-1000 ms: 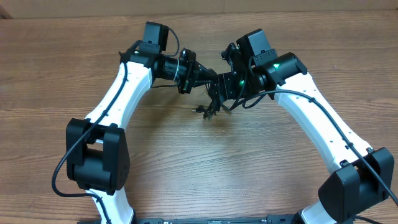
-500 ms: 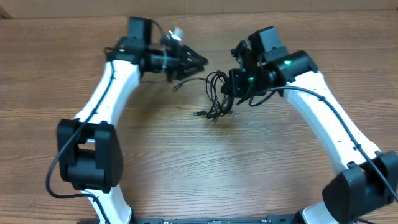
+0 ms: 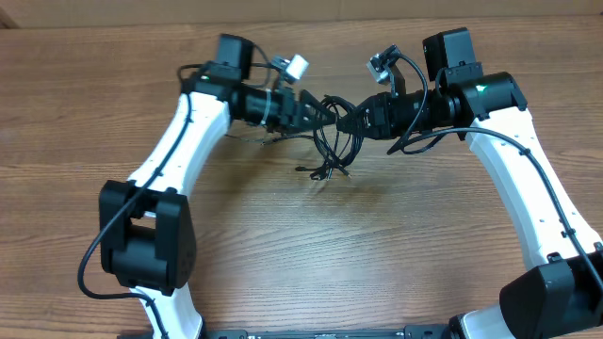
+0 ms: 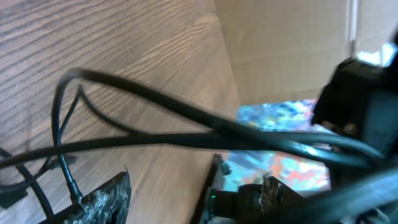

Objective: Untangle cables

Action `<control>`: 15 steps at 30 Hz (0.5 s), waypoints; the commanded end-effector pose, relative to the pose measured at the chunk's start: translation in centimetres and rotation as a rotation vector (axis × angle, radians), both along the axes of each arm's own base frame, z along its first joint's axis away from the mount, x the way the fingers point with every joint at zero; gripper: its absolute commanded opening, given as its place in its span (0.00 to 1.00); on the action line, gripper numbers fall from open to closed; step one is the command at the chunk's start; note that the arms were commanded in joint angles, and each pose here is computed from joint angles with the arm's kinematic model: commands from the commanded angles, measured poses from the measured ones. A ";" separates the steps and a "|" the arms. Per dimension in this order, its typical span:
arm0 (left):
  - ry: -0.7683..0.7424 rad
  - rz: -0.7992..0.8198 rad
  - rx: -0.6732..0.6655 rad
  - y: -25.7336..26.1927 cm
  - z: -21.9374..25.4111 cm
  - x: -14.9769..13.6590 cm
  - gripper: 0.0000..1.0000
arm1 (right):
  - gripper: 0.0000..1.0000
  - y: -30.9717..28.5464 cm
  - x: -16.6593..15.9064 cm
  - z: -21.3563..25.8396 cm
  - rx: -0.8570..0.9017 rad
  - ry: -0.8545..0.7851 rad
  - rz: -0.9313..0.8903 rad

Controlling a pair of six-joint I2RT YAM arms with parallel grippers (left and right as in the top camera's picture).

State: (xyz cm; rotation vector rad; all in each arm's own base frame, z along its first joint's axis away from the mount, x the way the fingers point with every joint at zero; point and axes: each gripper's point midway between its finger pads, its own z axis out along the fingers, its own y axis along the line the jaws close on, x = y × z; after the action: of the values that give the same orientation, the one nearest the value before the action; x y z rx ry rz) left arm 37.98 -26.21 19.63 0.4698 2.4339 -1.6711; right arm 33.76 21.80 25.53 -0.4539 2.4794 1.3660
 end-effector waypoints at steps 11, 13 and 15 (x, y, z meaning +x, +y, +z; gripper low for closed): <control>-0.096 0.262 0.295 6.3 2.2 2.9 0.04 | 0.56 -9.0 1.7 -6.1 -0.551 0.166 -0.499; -0.152 0.324 0.372 8.0 4.4 2.1 0.04 | 0.93 -9.4 1.9 -6.2 -0.568 0.162 -0.512; -0.152 0.323 0.410 8.0 5.1 0.6 0.04 | 0.99 -7.5 1.6 -5.4 -0.475 0.154 -0.431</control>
State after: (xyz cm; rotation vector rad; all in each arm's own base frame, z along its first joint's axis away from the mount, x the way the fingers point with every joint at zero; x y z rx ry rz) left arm 39.86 -18.23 20.77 0.1758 2.6282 -1.0985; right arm 35.39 13.93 18.84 0.1311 2.8474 0.6295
